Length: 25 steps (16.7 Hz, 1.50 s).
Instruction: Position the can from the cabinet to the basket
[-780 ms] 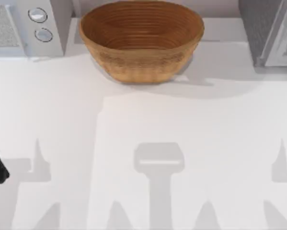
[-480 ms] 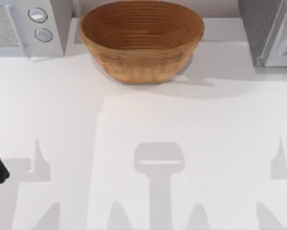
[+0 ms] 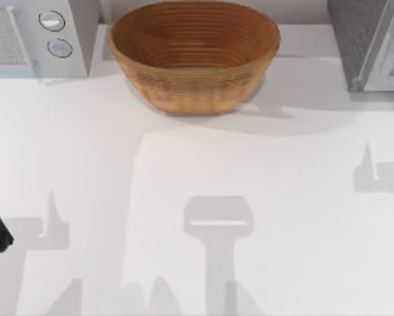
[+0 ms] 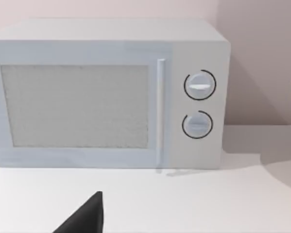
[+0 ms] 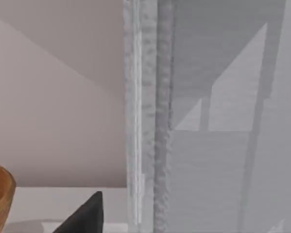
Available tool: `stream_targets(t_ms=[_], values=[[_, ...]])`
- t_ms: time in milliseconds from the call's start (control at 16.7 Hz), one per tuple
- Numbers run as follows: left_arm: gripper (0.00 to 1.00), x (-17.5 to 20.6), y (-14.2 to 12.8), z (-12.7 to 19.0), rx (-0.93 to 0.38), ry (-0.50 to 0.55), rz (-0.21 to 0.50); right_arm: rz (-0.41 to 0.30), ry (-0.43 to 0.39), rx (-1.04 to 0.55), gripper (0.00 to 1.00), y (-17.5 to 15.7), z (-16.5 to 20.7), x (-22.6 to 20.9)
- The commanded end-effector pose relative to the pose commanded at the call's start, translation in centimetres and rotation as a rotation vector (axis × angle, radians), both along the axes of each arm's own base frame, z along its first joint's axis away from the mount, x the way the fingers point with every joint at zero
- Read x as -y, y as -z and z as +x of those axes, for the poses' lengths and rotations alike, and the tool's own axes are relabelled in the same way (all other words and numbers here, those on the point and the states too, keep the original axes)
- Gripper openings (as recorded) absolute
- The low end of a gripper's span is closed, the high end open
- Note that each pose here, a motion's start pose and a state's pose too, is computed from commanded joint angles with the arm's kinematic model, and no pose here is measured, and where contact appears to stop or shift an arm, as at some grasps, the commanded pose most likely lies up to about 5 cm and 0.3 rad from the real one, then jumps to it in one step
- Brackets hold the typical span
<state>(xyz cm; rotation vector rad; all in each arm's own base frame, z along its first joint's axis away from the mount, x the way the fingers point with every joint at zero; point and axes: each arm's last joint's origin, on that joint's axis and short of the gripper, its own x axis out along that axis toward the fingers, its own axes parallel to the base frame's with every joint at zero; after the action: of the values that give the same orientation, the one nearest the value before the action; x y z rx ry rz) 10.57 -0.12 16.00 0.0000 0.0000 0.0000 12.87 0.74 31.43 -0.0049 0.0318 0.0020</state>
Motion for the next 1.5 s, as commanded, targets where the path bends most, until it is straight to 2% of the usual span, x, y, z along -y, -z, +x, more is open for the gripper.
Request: stream_targets(t_ms=[360, 660, 900, 1320, 1500], values=[[1.00, 0.0, 0.0, 0.0, 0.000, 0.000, 0.000, 0.000, 0.008, 0.003, 1.00, -11.7, 5.8, -1.5], [1.00, 0.0, 0.0, 0.0, 0.000, 0.000, 0.000, 0.004, 0.007, 0.023, 1.00, -17.6, 10.5, -3.1], [1.00, 0.0, 0.0, 0.0, 0.000, 0.000, 0.000, 0.005, 0.003, 0.031, 1.00, -19.4, 12.6, -3.9], [1.00, 0.0, 0.0, 0.0, 0.000, 0.000, 0.000, 0.006, 0.006, 0.034, 1.00, -19.6, 12.7, -4.0], [1.00, 0.0, 0.0, 0.0, 0.000, 0.000, 0.000, 0.005, 0.011, 0.024, 1.00, -19.4, 14.3, -5.9]])
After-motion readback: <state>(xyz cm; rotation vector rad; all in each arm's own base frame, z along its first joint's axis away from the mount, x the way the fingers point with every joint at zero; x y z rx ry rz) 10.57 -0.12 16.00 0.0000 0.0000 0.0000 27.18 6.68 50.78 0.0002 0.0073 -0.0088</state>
